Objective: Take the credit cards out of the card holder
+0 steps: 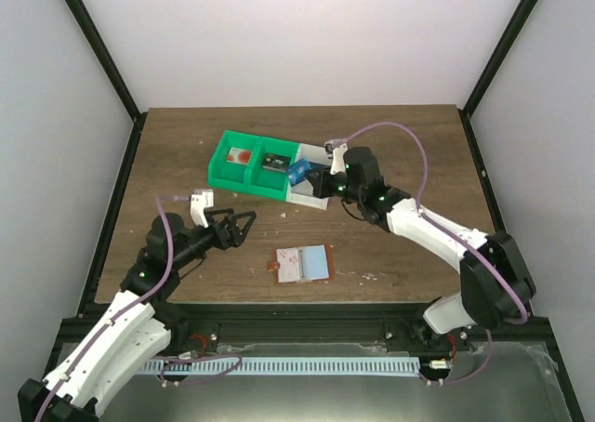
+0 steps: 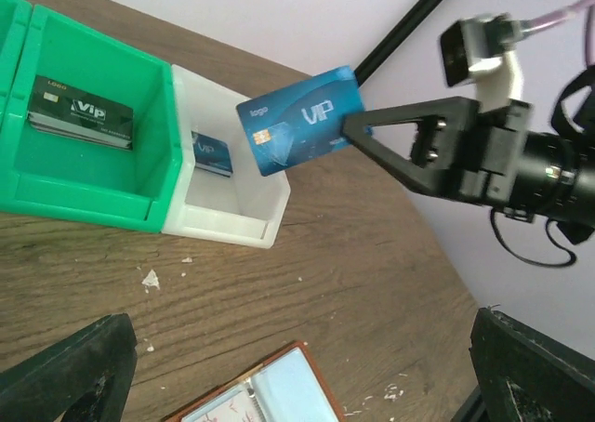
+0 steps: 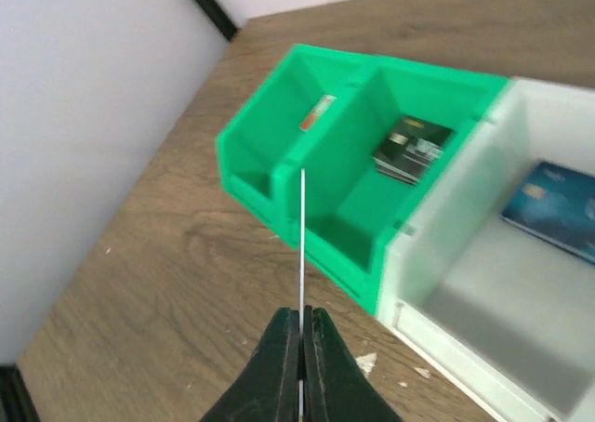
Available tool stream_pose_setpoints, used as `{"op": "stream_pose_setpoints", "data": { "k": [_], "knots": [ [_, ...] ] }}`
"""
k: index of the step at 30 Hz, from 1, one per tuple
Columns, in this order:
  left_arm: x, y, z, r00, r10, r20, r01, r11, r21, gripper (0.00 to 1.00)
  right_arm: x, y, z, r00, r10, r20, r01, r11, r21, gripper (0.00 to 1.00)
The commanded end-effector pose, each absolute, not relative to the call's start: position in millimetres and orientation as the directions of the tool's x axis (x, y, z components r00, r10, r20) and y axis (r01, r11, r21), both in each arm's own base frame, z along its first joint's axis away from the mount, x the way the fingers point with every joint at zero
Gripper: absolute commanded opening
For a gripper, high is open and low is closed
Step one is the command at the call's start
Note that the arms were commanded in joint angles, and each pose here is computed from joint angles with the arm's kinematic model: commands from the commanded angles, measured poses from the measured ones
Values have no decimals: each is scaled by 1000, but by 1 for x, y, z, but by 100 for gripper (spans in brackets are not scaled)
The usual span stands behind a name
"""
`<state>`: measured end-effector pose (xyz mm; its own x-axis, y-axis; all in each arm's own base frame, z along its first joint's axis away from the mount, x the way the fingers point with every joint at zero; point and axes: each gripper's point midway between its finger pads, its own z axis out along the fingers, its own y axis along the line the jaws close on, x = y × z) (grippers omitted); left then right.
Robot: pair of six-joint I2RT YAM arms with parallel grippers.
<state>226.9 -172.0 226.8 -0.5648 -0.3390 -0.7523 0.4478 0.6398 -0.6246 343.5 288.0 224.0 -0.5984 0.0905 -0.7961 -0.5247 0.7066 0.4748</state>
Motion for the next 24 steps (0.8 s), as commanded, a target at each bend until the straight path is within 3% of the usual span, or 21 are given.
{"op": "stream_pose_setpoints", "data": {
  "k": [1,12,19,24],
  "knots": [
    [232,-171,245,-523,-268,-809,482,689,-541,100,371,266,195,-753,264,-603,-272,710,650,0],
    [230,-167,241,-499,-227,-836,497,715,-491,100,415,257,170,-789,428,-440,4,720,694,0],
    [228,-167,243,-485,-226,-845,506,716,-481,100,436,238,157,-713,566,-414,178,716,675,0],
    [227,-165,247,-468,-233,-852,505,721,-475,100,447,236,152,-666,622,-412,207,685,698,1]
  ]
}}
